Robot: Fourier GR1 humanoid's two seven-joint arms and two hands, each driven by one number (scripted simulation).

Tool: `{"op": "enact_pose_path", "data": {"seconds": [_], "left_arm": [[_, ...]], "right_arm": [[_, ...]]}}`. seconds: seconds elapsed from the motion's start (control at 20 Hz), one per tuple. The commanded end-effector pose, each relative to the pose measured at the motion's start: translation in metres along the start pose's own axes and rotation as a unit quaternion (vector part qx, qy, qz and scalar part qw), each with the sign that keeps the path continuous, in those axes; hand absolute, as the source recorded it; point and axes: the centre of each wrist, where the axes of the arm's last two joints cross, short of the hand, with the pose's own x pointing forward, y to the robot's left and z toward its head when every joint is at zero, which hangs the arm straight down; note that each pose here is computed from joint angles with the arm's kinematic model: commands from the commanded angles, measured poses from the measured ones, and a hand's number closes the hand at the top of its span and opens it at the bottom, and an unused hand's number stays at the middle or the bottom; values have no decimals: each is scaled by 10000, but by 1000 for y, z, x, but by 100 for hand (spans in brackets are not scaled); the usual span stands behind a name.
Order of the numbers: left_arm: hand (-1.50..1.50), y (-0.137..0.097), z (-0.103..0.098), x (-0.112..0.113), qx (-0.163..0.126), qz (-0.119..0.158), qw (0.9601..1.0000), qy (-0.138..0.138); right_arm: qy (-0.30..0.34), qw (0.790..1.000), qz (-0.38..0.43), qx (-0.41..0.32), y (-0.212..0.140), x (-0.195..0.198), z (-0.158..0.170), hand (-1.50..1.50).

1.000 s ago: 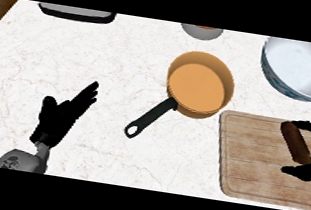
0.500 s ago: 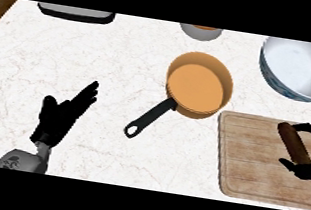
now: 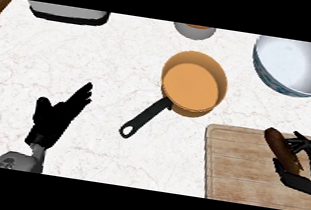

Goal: Pick the sweet potato from the cutting board and place it in the pot

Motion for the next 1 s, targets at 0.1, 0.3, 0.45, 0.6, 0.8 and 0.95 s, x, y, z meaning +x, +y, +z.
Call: {"op": "enact_pose_path", "data": {"seconds": [0.1,0.3,0.45,0.6,0.8,0.95], "left_arm": [[0,-10,2,-9,65,-43,9999,-63],[0,3,-6,2,-90,17,10000,-5],[0,-15,5,8,-111,3,9999,-89],[0,1,-6,11,-154,-80,9998,-17],[0,9,6,3,-109,-89,9999,-27],[0,-13,0,7,-102,6,9999,-86]], "right_arm": [[-259,9994,-4,-245,9,44,40,150],[-427,9955,636,-556,28,77,37,150],[-559,9917,953,-661,45,102,50,150],[-707,9858,1374,-663,32,136,43,150],[-1004,9726,1958,-748,30,188,51,150],[-925,9710,2053,-805,44,221,50,150]]}}
